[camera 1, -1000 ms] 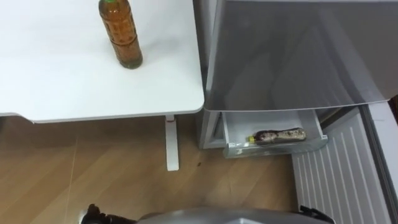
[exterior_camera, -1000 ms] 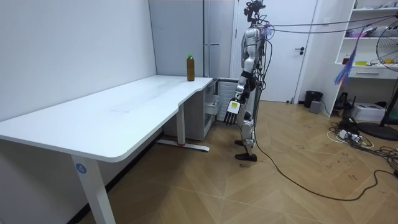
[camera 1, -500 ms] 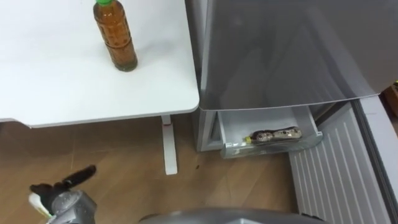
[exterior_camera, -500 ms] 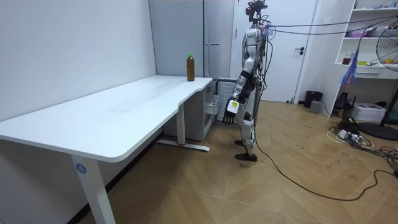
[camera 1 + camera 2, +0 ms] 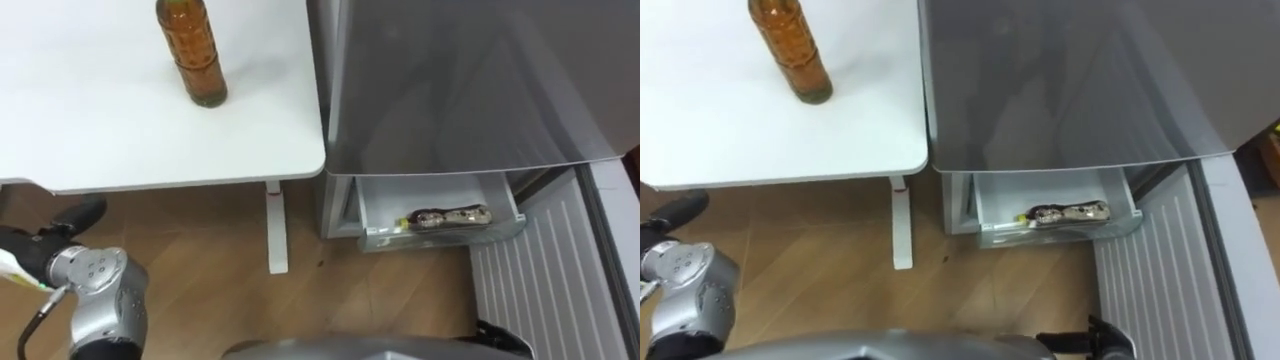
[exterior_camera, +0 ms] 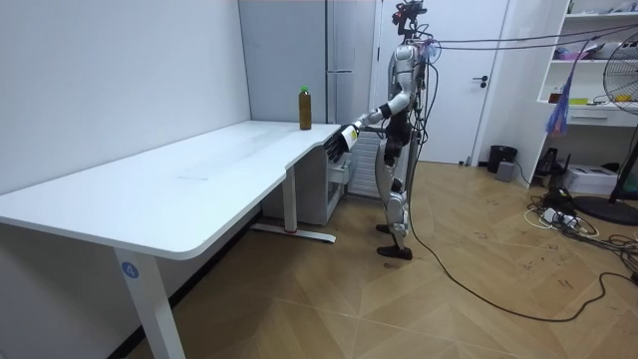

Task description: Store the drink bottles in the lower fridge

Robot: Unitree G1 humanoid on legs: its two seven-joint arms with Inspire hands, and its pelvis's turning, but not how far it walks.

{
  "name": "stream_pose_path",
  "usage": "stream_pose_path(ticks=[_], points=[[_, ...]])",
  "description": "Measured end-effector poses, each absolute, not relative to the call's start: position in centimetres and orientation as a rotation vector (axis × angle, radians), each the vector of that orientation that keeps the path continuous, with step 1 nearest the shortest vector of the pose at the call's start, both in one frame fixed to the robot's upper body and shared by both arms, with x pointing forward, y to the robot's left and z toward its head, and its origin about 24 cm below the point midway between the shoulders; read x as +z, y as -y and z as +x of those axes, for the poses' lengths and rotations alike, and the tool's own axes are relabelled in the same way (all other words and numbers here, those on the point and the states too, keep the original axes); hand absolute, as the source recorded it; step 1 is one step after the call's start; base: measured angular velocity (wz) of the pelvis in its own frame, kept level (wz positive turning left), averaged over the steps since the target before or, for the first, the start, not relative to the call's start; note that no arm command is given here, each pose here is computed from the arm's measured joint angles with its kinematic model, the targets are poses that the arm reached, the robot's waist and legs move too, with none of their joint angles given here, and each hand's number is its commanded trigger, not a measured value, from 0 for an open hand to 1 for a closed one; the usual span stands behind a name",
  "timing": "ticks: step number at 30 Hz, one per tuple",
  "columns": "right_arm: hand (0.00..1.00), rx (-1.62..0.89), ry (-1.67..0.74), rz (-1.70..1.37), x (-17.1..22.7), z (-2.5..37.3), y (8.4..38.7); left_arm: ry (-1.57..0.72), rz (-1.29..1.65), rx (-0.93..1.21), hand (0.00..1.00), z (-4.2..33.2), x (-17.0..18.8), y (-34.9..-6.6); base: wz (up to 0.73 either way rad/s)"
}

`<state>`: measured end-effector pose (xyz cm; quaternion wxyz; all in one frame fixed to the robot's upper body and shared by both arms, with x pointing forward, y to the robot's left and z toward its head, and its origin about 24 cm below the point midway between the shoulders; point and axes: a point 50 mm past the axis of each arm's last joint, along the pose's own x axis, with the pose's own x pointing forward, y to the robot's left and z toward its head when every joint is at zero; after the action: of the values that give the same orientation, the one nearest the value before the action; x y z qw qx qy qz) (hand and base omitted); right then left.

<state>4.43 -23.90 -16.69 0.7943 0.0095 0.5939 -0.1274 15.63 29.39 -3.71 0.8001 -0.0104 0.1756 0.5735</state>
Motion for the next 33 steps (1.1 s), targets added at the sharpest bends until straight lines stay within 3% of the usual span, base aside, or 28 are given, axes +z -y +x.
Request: stream_pose_path(ticks=[13,17,19,33], points=[[0.0,-0.284,-1.285,0.023,-16.7,4.0,23.9,-0.321,0.017,1.173,0.0,17.0,-1.2,-29.4,0.12],[0.0,-0.28,-1.278,0.006,-16.7,4.4,24.1,0.121,-0.086,1.04,0.0,19.8,6.5,-28.3,0.03],[0.0,-0.276,-1.271,-0.002,-16.6,4.7,24.3,0.243,-0.087,0.981,0.0,20.4,8.5,-28.2,-0.21],[0.0,-0.272,-1.301,0.019,-16.8,3.5,23.9,0.054,-0.037,0.903,0.0,19.7,4.7,-27.9,-0.06]])
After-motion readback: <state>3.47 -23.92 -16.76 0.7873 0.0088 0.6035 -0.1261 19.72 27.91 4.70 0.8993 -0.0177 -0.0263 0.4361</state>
